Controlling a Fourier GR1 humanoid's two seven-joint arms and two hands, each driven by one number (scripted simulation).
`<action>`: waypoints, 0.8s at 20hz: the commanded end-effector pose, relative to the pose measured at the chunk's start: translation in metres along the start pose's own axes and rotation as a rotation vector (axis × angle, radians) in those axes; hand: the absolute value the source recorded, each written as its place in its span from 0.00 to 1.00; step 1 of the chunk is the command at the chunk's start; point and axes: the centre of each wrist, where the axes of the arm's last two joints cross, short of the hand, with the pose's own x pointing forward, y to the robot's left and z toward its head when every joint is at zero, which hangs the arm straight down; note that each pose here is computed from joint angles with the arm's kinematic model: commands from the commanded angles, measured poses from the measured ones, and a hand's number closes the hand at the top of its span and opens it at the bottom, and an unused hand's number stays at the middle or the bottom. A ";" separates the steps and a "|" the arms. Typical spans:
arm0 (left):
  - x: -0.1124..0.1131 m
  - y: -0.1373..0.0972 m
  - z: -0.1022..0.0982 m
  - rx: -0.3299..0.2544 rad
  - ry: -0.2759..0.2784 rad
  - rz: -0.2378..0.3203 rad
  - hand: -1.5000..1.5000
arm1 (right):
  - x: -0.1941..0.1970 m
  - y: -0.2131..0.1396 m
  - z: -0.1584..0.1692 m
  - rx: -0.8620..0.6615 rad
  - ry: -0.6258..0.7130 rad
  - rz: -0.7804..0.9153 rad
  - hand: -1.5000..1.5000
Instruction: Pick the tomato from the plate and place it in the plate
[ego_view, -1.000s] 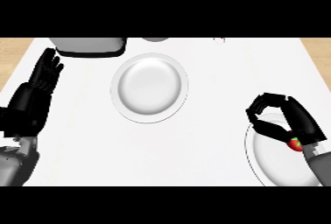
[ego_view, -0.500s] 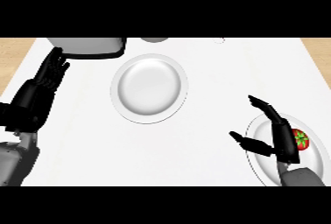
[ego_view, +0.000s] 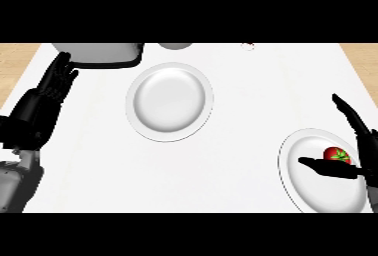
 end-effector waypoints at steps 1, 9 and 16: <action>-0.005 -0.008 0.011 -0.002 0.004 0.008 0.50 | 0.010 -0.037 -0.004 0.090 0.170 0.221 0.00; -0.006 -0.008 0.005 -0.021 -0.011 -0.008 0.50 | 0.044 -0.062 -0.019 0.454 0.480 0.503 0.00; -0.007 -0.026 0.005 0.007 -0.022 -0.010 0.50 | 0.052 -0.017 -0.012 0.538 0.567 0.545 0.00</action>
